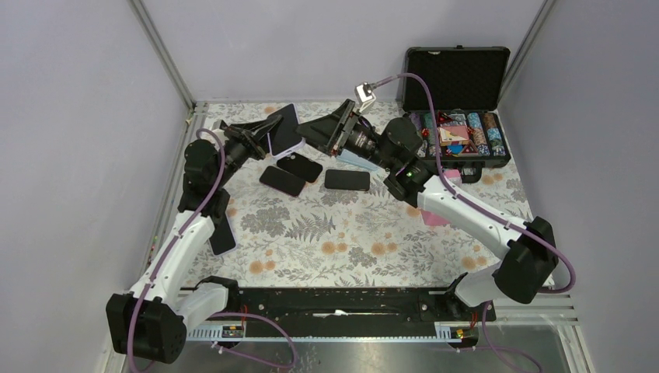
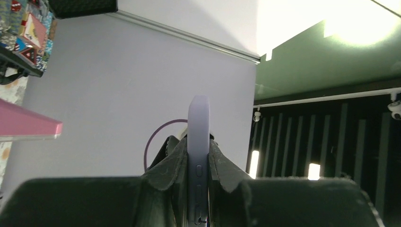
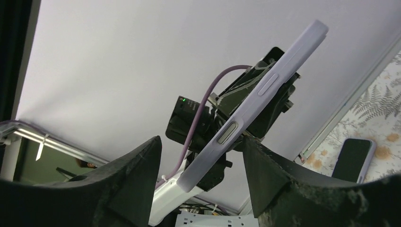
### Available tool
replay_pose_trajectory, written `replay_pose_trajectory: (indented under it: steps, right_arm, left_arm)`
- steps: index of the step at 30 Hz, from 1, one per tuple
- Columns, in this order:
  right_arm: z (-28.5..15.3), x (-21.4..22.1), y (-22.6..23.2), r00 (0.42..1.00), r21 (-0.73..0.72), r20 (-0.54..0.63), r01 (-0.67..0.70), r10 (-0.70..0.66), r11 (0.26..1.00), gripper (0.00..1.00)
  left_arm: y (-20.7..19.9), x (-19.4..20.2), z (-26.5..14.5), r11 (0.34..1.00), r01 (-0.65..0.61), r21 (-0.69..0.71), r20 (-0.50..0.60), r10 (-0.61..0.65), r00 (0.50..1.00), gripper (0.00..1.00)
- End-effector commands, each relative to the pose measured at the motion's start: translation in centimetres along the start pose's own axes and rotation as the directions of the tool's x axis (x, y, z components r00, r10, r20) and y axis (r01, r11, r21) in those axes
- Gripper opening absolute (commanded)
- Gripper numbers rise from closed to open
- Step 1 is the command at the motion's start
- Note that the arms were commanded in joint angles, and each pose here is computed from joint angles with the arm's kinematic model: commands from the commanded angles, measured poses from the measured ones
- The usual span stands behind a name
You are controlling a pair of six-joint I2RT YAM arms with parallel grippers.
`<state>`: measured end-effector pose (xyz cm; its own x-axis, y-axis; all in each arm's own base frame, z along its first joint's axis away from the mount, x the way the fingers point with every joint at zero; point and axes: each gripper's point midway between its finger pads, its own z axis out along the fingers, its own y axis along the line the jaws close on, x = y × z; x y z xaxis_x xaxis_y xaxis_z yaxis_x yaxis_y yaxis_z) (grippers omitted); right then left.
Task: Take the phone out of the phone case
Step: Remove the phone case from the phone.
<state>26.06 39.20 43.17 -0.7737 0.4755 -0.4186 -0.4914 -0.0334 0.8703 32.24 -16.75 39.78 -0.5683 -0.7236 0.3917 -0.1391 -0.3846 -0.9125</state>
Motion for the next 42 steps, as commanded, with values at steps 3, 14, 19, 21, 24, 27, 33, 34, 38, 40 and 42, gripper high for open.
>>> replay_pose_trajectory:
  steps: [3, 14, 19, 21, 24, 27, 33, 34, 38, 40, 42]
  right_arm:
    - [-0.2, -1.3, 2.5, 0.999, -0.012, 0.050, 0.003, -0.002, 1.000, 0.65]
    - [-0.2, -0.1, 2.5, 0.999, -0.019, 0.021, -0.048, 0.048, 0.999, 0.55]
    - [-0.7, 0.3, 1.6, 0.997, 0.020, 0.021, -0.072, 0.072, 0.997, 0.52]
    - [-0.7, 0.5, 1.1, 0.996, 0.032, 0.023, -0.087, 0.086, 0.996, 0.46]
    - [-0.7, 0.4, 1.0, 0.995, 0.025, 0.032, -0.094, 0.093, 0.995, 0.33]
    - [-0.7, 0.3, 1.1, 0.994, -0.002, 0.046, -0.098, 0.098, 0.995, 0.20]
    - [-0.4, -0.2, 2.2, 0.997, -0.107, 0.075, -0.009, 0.017, 0.994, 0.04]
    - [-0.4, -0.2, 2.4, 0.997, -0.126, 0.078, 0.027, -0.017, 0.992, 0.01]
    - [-0.1, -0.6, 3.8, 0.990, -0.211, 0.081, 0.127, -0.112, 0.969, 0.00]
    - [-0.1, -0.6, 3.6, 0.988, -0.215, 0.078, 0.144, -0.130, 0.966, 0.00]
    - [-0.3, -0.5, 3.4, 0.987, -0.223, 0.075, 0.154, -0.141, 0.962, 0.00]
  left_arm:
    - [-3.3, 2.6, -0.8, 0.993, -0.074, 0.090, -0.078, 0.081, 0.994, 0.00]
    - [-3.6, 0.8, 0.1, 0.992, -0.076, 0.097, 0.004, 0.076, 0.997, 0.00]
    - [-3.5, -0.2, 0.4, 0.992, -0.076, 0.101, 0.036, 0.073, 0.997, 0.00]
    - [-3.5, -0.3, 0.5, 0.992, -0.078, 0.096, 0.042, 0.074, 0.996, 0.00]
    - [-3.4, -0.4, 0.5, 0.993, -0.074, 0.092, 0.042, 0.070, 0.997, 0.00]
    - [-3.3, -0.2, 0.5, 0.995, -0.053, 0.088, 0.028, 0.050, 0.998, 0.00]
    - [-2.6, 1.0, 0.5, 1.000, 0.021, 0.016, -0.048, -0.020, 0.999, 0.00]
    - [-2.2, 1.1, 0.6, 0.999, 0.037, -0.012, -0.060, -0.038, 0.998, 0.00]
    - [0.2, 0.7, 0.2, 0.993, 0.058, -0.099, -0.044, -0.063, 0.997, 0.00]
    - [1.4, 0.2, -0.1, 0.990, 0.079, -0.120, -0.030, -0.084, 0.996, 0.00]
    - [2.6, -0.2, -0.3, 0.985, 0.100, -0.142, -0.023, -0.104, 0.994, 0.00]
